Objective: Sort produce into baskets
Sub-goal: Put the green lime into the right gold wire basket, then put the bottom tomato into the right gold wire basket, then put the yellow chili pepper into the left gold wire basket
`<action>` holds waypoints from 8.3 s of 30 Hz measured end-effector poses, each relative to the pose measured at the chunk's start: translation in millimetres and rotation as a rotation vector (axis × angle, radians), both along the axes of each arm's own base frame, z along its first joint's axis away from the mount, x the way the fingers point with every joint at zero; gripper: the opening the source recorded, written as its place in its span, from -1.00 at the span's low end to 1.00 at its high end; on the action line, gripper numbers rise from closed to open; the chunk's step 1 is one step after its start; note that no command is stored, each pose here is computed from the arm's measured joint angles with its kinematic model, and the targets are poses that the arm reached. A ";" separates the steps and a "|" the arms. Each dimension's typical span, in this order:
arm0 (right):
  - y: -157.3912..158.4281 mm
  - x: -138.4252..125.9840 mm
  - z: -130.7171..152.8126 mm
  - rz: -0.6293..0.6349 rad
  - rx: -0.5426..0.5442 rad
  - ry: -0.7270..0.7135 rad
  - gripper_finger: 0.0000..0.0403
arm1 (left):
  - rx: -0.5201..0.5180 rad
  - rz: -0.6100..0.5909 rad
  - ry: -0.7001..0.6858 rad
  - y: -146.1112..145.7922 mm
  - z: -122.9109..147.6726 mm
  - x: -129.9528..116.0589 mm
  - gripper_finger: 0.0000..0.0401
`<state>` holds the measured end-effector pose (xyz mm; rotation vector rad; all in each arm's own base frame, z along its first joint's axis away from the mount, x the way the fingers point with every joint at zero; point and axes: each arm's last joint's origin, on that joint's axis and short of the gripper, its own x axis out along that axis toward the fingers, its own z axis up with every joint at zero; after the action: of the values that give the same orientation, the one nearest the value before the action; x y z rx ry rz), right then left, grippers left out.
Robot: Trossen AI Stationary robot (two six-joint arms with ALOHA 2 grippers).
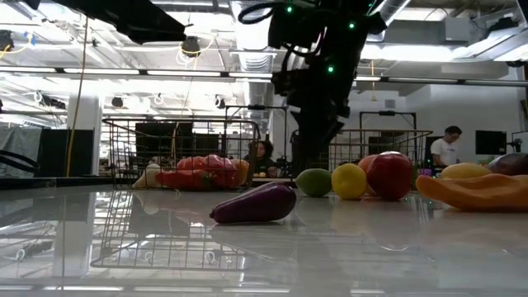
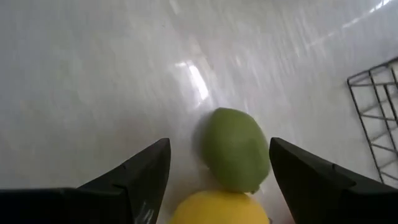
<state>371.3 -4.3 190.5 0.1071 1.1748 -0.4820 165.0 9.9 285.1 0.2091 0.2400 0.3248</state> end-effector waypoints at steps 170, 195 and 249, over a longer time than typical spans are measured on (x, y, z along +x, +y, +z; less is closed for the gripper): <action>37.0 -122.1 -25.7 -0.057 0.093 0.080 0.91 | -0.013 0.005 0.133 0.0 -12.5 -3.6 0.28; -49.3 -80.5 109.1 -0.169 -0.349 -0.044 0.82 | -0.011 0.005 0.125 0.0 -11.7 -3.3 0.28; -38.9 -100.0 100.5 -0.140 -0.079 0.127 0.95 | 0.013 0.032 0.157 1.0 -13.9 -4.5 0.28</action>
<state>271.3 -43.2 291.0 0.0922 1.2757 -0.6657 160.5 10.9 271.2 0.2438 0.3965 0.3426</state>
